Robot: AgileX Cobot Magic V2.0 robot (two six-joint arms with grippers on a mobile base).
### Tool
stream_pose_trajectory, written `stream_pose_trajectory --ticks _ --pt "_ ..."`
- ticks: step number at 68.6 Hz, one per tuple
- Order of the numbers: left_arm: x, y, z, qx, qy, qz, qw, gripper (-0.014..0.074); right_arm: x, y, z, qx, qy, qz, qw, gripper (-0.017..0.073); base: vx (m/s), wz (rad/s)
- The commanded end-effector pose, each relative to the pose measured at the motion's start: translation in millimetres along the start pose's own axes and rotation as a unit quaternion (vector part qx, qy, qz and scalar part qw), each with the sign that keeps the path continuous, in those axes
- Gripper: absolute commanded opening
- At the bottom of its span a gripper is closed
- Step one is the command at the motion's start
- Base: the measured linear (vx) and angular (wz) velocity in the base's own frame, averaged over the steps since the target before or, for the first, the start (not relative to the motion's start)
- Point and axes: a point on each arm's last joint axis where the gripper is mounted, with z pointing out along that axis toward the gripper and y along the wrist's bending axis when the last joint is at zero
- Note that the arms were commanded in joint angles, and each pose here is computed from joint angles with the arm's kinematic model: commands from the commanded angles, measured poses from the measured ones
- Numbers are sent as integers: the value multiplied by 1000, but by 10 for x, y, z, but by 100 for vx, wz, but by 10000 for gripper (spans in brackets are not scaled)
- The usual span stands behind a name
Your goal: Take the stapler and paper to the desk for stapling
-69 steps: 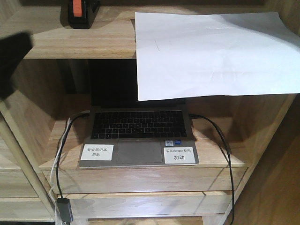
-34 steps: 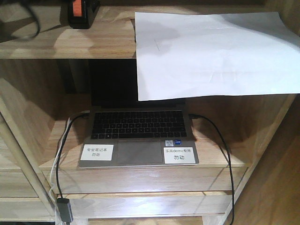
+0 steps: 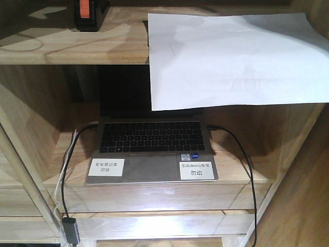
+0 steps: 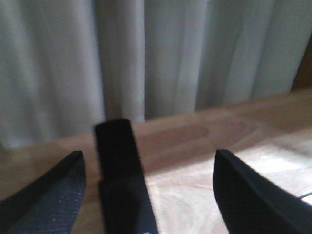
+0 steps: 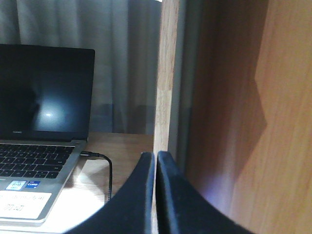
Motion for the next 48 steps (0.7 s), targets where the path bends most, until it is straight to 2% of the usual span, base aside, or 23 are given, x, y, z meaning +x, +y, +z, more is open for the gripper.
stream_pose_trajectory --ticks 1,18,32,35,40,48 --pt "-201 5 -163 3 -40 -9 999 524 11 1 -1 1 -28 -4 1000 -9 0 0" --pt "-88 13 117 -6 8 -10 1000 524 11 1 -1 1 -28 -4 1000 -9 0 0" --pt "23 112 277 -4 43 -34 998 507 11 1 -1 1 -28 -4 1000 -9 0 0" --pt "35 143 295 -1 47 -42 998 474 11 1 -1 1 -28 -4 1000 -9 0 0" --pt "48 171 310 6 53 -53 997 360 11 1 -1 1 -28 -4 1000 -9 0 0" --pt "45 160 310 24 53 -52 997 115 11 1 -1 1 -28 -4 1000 -9 0 0"
